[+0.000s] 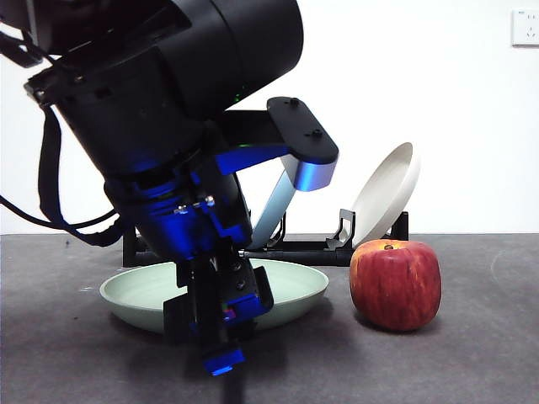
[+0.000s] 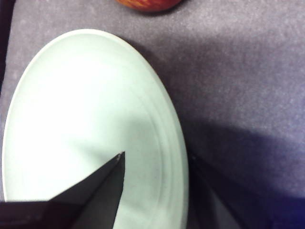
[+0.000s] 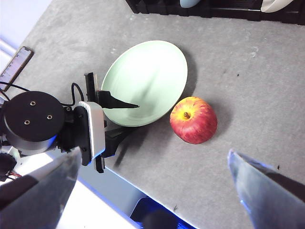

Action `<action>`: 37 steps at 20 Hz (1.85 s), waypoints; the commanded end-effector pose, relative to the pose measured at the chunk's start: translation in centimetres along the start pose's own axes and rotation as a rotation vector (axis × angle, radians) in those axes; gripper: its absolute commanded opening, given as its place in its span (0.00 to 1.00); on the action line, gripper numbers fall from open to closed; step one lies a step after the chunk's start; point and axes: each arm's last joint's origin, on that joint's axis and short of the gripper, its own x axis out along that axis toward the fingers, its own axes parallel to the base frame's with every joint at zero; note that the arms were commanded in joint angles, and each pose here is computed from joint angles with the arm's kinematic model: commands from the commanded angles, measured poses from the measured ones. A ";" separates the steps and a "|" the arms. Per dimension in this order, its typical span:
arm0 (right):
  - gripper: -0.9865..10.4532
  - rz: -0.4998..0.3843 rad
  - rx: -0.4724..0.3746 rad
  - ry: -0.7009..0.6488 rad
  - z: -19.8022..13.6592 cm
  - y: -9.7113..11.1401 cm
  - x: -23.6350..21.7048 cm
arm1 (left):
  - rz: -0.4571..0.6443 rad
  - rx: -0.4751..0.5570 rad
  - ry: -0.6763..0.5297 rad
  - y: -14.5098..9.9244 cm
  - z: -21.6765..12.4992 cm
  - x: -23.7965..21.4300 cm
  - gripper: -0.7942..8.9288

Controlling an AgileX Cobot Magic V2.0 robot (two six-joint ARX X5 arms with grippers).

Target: Take the green plate from the plate rack,put the plate on the table,take the apple from the table,put the apple in the plate

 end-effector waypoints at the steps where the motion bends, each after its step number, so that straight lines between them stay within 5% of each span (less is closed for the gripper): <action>1: 0.64 0.003 0.002 -0.004 0.1 0.1 -0.1 | -0.029 -0.041 -0.011 0.1 0.3 -0.5 0.36; 3: 0.64 0.003 0.002 -0.004 0.1 0.1 -0.1 | -0.012 -0.075 -0.055 1.3 1.1 -1.9 0.47; 8: 0.64 0.002 0.001 -0.004 0.2 -0.1 0.1 | 0.012 -0.153 -0.125 4.6 2.9 -6.5 0.48; 11: 0.64 0.013 0.002 0.014 0.9 -0.6 1.1 | 0.021 -0.299 -0.176 7.5 3.7 -11.1 0.48; 18: 0.64 0.007 -0.080 0.161 3.1 -1.7 7.9 | -0.022 -0.512 -0.334 13.0 2.6 -22.5 0.48; 25: 0.64 -0.109 -0.199 0.320 3.1 -1.4 15.8 | -0.123 -0.522 -0.354 13.8 0.7 -26.3 0.48; 37: 0.64 -0.195 -0.247 0.526 0.3 -2.4 23.7 | -0.187 -0.513 -0.290 13.4 0.1 -26.3 0.48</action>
